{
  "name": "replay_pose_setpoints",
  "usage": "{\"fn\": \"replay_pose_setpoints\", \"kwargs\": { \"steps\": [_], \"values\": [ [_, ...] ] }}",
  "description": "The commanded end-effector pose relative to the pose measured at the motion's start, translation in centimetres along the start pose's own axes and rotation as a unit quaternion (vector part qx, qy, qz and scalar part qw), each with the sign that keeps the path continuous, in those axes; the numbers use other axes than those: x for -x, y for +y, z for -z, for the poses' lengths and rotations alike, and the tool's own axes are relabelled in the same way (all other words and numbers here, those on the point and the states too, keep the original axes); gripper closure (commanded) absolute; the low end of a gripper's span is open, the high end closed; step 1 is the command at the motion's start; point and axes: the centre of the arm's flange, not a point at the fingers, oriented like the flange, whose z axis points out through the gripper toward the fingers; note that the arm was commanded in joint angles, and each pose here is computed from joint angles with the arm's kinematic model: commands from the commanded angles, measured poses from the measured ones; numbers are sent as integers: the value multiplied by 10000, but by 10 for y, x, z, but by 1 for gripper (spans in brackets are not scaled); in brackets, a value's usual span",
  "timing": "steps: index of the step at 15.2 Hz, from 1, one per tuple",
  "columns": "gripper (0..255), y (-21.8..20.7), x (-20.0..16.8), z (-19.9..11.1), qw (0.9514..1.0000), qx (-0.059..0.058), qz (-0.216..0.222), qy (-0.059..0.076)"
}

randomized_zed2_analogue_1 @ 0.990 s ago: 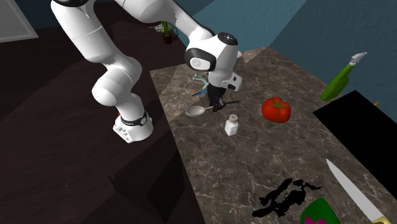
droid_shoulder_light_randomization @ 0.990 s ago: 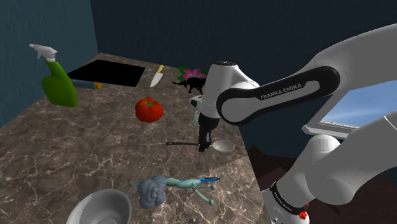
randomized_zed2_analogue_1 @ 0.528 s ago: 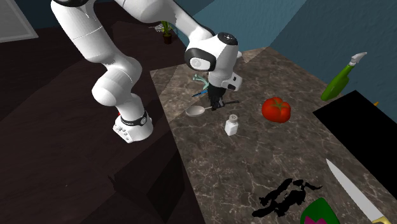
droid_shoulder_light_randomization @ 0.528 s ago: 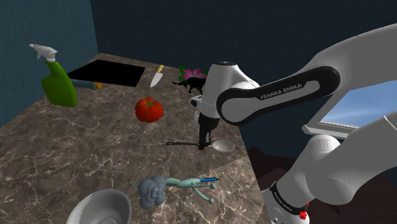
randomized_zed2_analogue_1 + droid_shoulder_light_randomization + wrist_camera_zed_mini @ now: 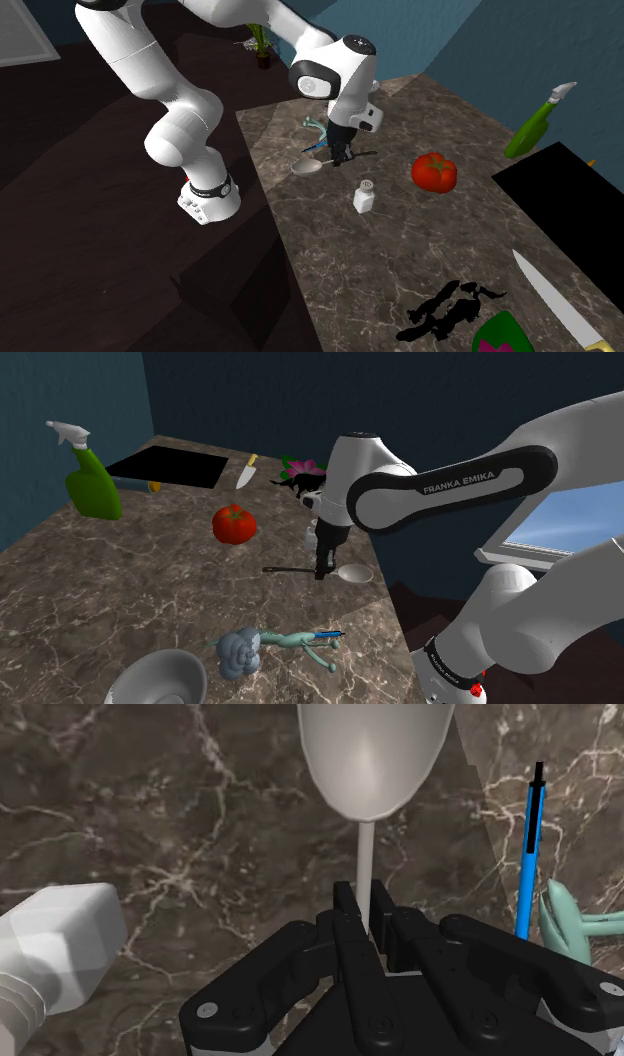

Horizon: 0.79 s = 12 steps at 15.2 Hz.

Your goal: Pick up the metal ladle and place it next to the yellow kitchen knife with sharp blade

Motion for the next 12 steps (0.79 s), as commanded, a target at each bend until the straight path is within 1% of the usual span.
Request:
{"fn": "replay_pose_setpoints", "kwargs": {
  "steps": [1,12],
  "values": [
    [255,-2,-1,10,10000,-1,0,-2],
    [255,-8,1,68,10000,-1,0,-2]
  ]
}}
